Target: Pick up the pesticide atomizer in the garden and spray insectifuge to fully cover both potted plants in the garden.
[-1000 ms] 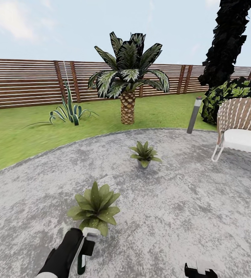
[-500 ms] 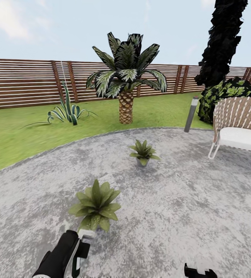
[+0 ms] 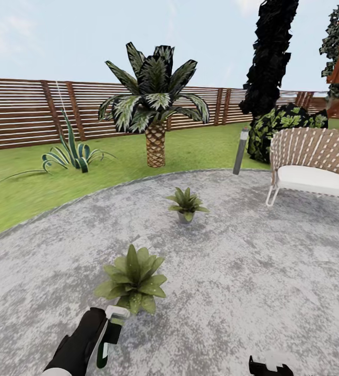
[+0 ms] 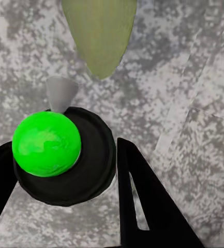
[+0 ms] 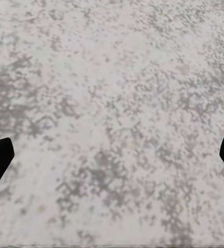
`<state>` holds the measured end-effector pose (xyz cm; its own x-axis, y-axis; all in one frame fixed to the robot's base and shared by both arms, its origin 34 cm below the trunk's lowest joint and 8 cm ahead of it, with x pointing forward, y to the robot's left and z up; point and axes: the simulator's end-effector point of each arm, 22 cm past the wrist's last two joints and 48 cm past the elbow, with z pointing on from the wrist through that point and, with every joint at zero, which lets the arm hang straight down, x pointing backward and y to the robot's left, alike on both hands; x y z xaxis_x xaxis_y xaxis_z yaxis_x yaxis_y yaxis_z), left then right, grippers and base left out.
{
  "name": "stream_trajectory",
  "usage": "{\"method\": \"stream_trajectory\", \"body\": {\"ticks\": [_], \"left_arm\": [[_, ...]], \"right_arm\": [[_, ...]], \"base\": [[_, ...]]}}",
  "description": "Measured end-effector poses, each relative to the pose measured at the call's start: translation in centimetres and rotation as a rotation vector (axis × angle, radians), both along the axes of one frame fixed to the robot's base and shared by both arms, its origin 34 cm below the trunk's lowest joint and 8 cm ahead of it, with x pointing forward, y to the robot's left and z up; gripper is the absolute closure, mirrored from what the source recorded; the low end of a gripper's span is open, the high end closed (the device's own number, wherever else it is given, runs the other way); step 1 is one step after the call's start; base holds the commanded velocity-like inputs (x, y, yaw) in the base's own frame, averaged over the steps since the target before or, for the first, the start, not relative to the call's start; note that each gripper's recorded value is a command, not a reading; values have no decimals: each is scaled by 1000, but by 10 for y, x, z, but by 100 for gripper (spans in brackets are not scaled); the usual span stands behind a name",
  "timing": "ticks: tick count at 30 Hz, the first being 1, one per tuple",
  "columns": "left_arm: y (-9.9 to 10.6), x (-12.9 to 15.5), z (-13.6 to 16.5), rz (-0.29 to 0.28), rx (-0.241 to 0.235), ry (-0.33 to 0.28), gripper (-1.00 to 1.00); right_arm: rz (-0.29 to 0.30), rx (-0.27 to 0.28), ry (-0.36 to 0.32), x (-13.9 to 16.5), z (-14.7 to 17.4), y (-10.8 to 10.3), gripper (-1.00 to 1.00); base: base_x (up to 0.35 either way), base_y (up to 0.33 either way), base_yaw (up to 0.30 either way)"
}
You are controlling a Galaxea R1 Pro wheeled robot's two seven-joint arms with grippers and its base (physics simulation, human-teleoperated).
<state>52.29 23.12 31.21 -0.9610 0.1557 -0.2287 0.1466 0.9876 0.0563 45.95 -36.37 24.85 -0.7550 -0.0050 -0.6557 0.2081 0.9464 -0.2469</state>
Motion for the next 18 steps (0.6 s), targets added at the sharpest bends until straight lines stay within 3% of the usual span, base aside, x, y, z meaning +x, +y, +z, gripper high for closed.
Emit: {"method": "stream_trajectory", "body": {"ticks": [12,18], "left_arm": [[-3,-6,-3,-9,2,10,100],[-7,-11,-6,-27,-1,28,100]], "right_arm": [[3,-3,1,0,0,-1,-100],[-2,-3,-2,0,1,-2,-100]], "base": [[-27,337,-2],[55,86,-115]]}}
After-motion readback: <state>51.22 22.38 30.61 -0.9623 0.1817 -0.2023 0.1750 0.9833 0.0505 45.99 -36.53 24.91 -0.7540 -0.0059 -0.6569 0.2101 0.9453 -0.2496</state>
